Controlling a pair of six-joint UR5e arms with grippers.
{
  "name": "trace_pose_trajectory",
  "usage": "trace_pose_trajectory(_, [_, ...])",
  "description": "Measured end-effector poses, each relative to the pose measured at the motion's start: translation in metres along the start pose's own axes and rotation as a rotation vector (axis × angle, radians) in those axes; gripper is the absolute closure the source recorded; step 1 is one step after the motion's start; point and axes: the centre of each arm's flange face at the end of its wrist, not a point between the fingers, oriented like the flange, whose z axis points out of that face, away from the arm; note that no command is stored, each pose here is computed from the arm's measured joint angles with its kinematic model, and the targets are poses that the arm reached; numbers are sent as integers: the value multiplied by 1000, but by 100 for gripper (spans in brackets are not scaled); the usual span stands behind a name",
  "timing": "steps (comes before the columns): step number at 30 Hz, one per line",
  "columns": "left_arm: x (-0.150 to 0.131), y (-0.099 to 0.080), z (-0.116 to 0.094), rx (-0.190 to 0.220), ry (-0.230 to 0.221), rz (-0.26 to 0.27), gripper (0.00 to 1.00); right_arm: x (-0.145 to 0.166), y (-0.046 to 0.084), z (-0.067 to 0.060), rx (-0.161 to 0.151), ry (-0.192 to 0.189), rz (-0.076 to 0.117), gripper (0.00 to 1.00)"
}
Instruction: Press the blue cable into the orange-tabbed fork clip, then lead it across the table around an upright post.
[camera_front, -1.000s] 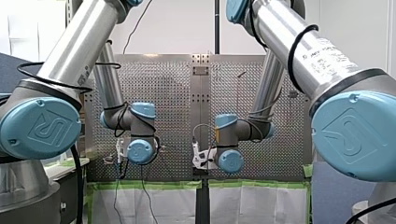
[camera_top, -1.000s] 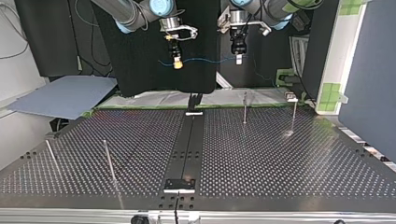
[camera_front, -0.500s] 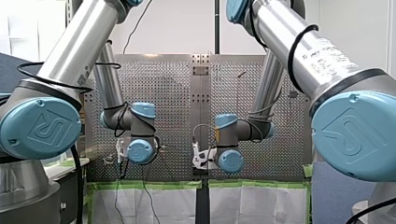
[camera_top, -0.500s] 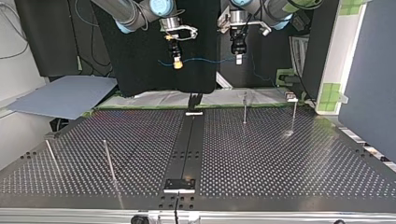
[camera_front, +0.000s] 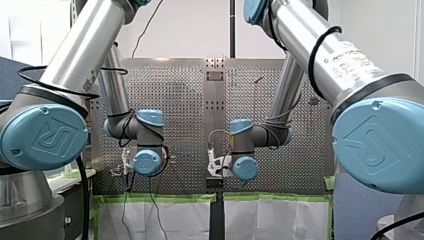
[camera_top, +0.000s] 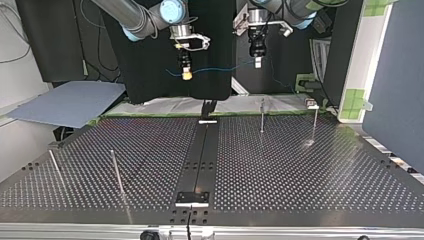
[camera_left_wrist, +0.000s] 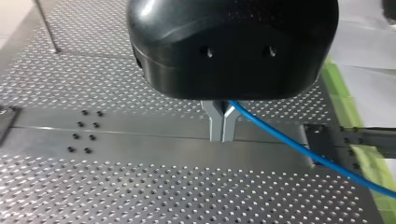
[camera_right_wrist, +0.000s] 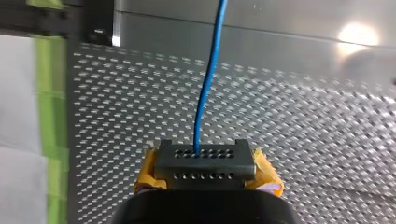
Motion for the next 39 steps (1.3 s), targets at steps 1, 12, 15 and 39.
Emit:
trace_pose_trajectory(1, [-2,0,0,-2,-2,-7,98,6,0,3,-4,6,8,100])
trace_pose_trajectory(12, [-38,0,5,8,-42,-138,98,73,5,24,2,79,75,100])
trace_pose_trajectory(15, [-47,0,7,10,-63,-174,98,89,5,25,23,107,89,100])
trace_pose_trajectory(39, [-3,13,62,-28,-4,-196,98,38,-22,54,135,113,90,100])
